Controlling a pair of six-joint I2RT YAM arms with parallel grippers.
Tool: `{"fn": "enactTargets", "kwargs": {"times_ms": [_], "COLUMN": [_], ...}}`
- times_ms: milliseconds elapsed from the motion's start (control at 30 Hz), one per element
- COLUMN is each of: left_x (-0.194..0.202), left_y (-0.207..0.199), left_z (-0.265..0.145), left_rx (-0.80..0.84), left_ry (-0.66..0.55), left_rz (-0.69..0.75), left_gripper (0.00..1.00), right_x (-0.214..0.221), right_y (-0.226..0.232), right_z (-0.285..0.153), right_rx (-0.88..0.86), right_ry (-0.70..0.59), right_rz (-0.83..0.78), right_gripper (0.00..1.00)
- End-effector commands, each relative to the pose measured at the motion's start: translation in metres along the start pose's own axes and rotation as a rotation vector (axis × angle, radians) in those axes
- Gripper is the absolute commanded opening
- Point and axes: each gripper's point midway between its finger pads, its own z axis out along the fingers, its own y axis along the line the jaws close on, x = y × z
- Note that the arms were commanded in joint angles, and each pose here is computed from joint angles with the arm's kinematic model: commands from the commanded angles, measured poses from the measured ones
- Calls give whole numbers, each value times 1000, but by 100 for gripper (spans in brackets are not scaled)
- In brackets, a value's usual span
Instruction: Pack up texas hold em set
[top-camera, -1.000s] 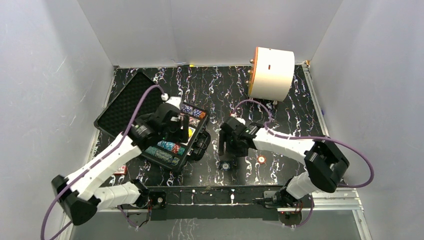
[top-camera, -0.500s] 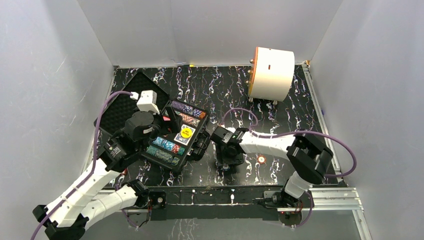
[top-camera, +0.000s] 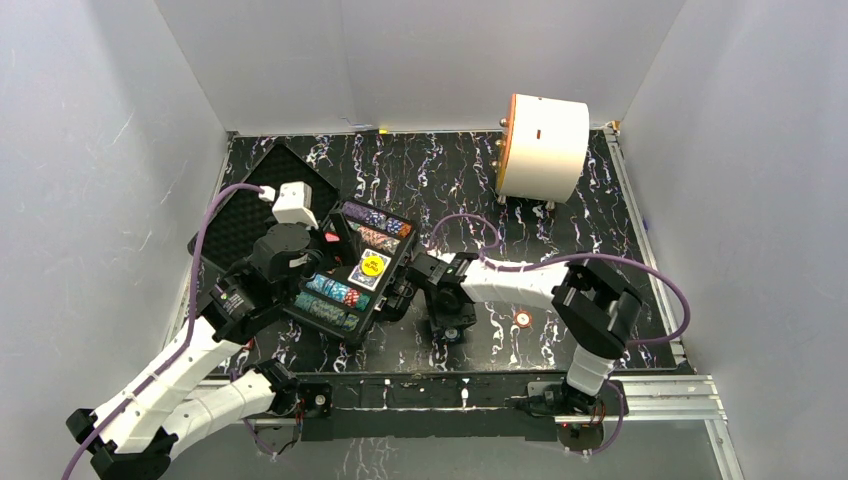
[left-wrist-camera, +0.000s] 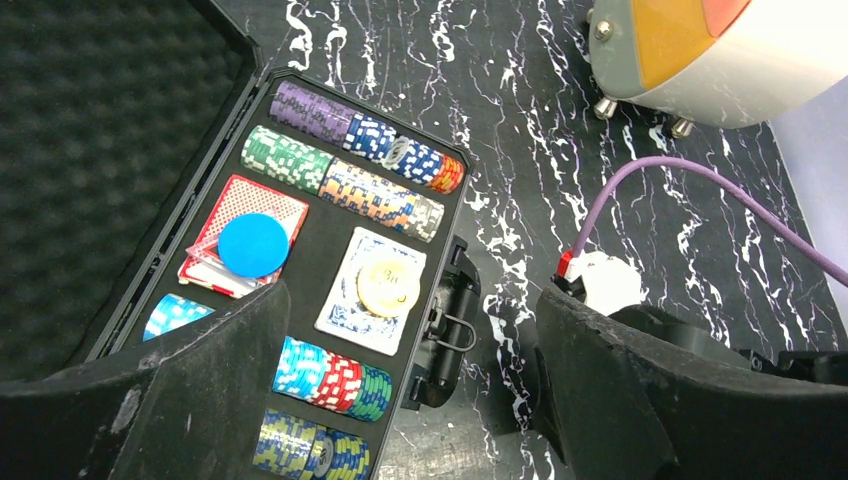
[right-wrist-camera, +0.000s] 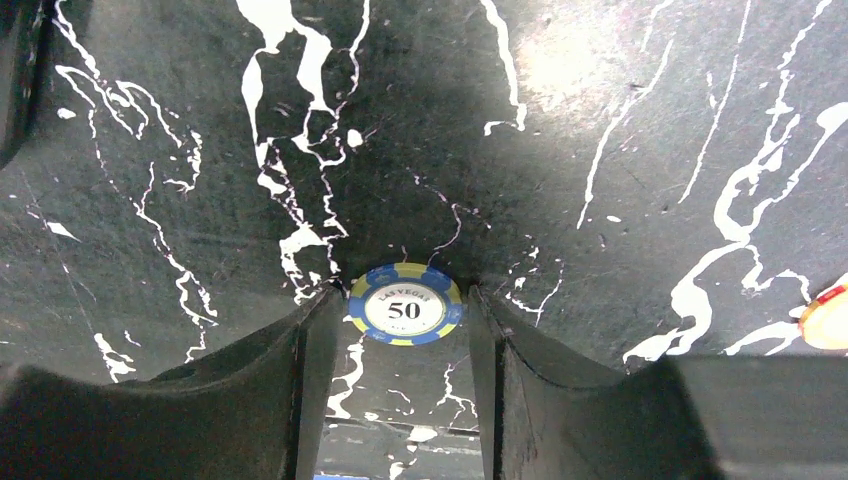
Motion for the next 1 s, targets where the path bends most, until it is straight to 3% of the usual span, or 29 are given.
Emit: {"fn": "enactTargets", "kwargs": {"times_ms": [0,467,700,967], "left_x": [-3,-1,4,9], "left_y": [13,12,10,8], "left_z": [-1,0,3,5], "left_rx": [-70,-77,-75,-63], "left_ry": [-18,1,19,43], "left_rz": [-14,-5,-7,5], "left_gripper": [92,93,94,95], "right_x": [19,19,12,3], "right_y": [-21,-11,-13,-22], "right_z": [7,20,23,19], "right_rx": [150,73,84,114], "right_ry": [58,21,-15,-87], "right_rz": [-56,-35,-13,34], "right_gripper": [57,51,58,44]}}
